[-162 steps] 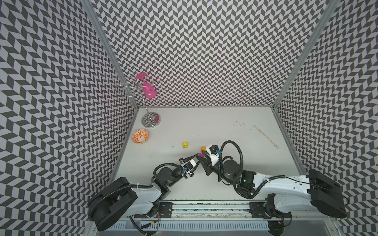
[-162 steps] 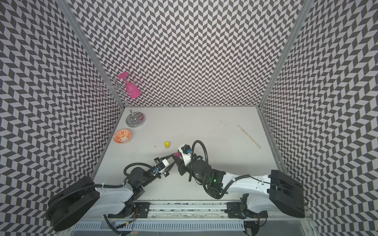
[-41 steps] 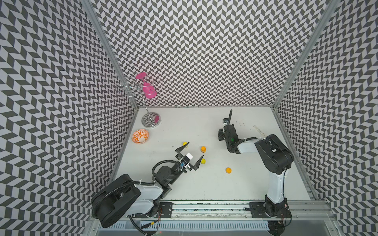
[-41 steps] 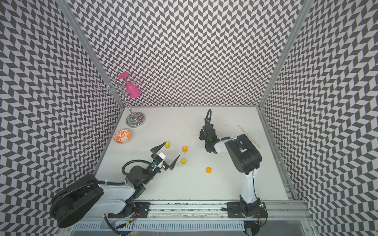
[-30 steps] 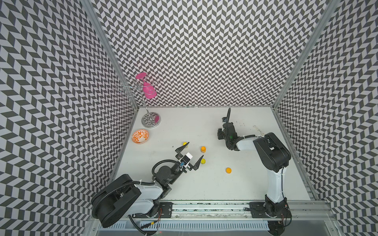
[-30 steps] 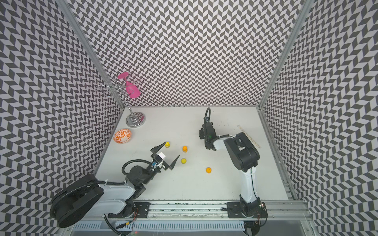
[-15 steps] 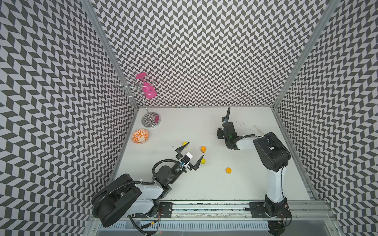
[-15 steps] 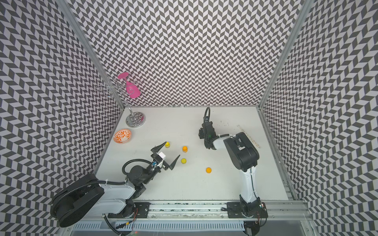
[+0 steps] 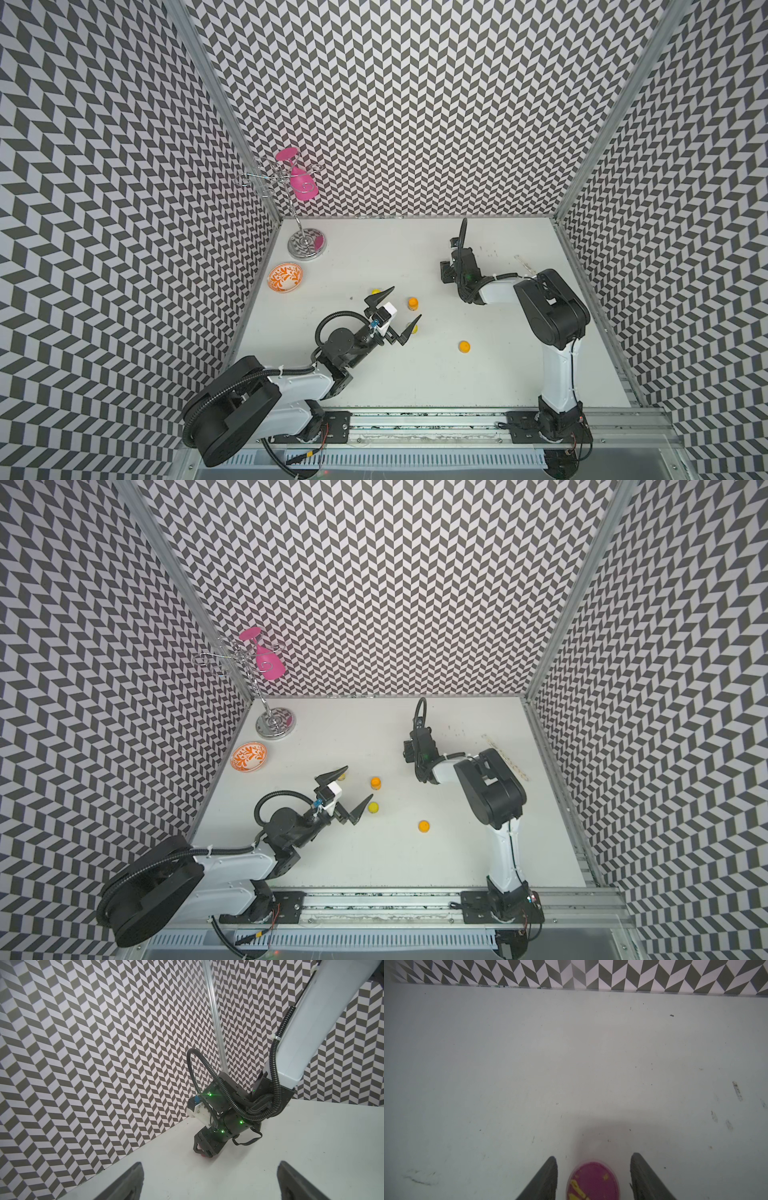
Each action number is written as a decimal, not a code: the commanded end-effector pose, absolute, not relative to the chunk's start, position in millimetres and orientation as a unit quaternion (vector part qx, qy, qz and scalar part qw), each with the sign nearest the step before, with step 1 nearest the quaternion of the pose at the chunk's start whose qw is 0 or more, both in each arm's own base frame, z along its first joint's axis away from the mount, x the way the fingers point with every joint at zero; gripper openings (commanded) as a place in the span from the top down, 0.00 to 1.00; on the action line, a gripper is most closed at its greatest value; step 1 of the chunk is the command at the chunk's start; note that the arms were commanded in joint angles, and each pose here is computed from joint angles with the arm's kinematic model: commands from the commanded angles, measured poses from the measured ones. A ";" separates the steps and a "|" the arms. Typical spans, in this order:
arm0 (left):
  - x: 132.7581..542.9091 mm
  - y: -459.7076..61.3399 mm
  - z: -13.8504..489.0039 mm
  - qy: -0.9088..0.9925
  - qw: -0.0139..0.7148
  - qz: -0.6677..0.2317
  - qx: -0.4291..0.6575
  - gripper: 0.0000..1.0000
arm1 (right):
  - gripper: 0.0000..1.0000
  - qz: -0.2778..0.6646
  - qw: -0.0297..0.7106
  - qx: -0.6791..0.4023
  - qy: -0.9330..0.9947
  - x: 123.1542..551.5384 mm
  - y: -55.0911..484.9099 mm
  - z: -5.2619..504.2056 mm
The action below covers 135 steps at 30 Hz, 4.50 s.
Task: Close the paint jar lid
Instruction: Place the paint jar at the center of the board, then pick up the paint jar from the center of the board.
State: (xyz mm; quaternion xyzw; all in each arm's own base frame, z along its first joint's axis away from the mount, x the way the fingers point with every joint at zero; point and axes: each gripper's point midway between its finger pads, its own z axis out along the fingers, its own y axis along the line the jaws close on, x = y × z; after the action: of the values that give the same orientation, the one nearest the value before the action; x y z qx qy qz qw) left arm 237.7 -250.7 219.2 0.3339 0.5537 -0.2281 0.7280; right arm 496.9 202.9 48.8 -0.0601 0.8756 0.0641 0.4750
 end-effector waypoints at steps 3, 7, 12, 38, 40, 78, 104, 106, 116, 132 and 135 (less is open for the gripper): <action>245.1 -258.3 224.7 0.579 0.706 -0.251 0.321 0.00 | 0.37 0.064 0.478 -0.056 0.874 498.5 201.0 44.2; 252.4 -265.3 227.7 0.595 0.691 -0.262 0.315 0.00 | 0.29 0.064 0.481 -0.055 0.873 498.0 200.8 46.3; 247.2 -258.7 234.7 0.576 0.710 -0.291 0.281 0.00 | 0.20 0.064 0.487 -0.053 0.869 496.5 199.0 50.4; 257.4 -253.0 229.6 0.598 0.713 -0.247 0.269 0.03 | 0.00 0.087 0.549 -0.061 0.829 465.3 186.8 145.8; 262.9 -250.0 229.0 0.613 0.709 -0.234 0.260 0.04 | 0.01 0.117 0.542 -0.068 0.830 443.4 187.3 151.6; 230.9 -179.1 286.0 0.576 0.768 -0.235 0.152 0.13 | 0.23 0.164 0.454 -0.254 0.838 322.8 327.6 87.2; 232.9 -184.3 280.6 0.582 0.762 -0.233 0.162 0.12 | 0.42 0.142 0.428 -0.239 0.860 341.2 340.9 51.1; 232.7 -184.7 280.9 0.581 0.762 -0.234 0.163 0.12 | 0.43 0.142 0.426 -0.240 0.861 341.9 342.4 49.0; 232.6 -186.5 281.1 0.581 0.761 -0.236 0.166 0.12 | 0.56 0.141 0.423 -0.242 0.862 344.1 345.4 43.8; 235.6 -190.5 274.1 0.587 0.756 -0.230 0.175 0.12 | 0.69 0.156 0.441 -0.251 0.848 340.7 343.9 62.9; 236.4 -189.0 271.7 0.586 0.760 -0.223 0.174 0.11 | 0.70 0.159 0.443 -0.253 0.845 338.3 339.5 75.6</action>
State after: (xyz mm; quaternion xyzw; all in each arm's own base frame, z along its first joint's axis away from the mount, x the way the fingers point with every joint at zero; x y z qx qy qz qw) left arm 238.7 -190.1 267.9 0.1751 0.5983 -0.2229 0.7494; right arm 335.7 336.1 42.0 -0.2552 0.8640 0.1371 0.4118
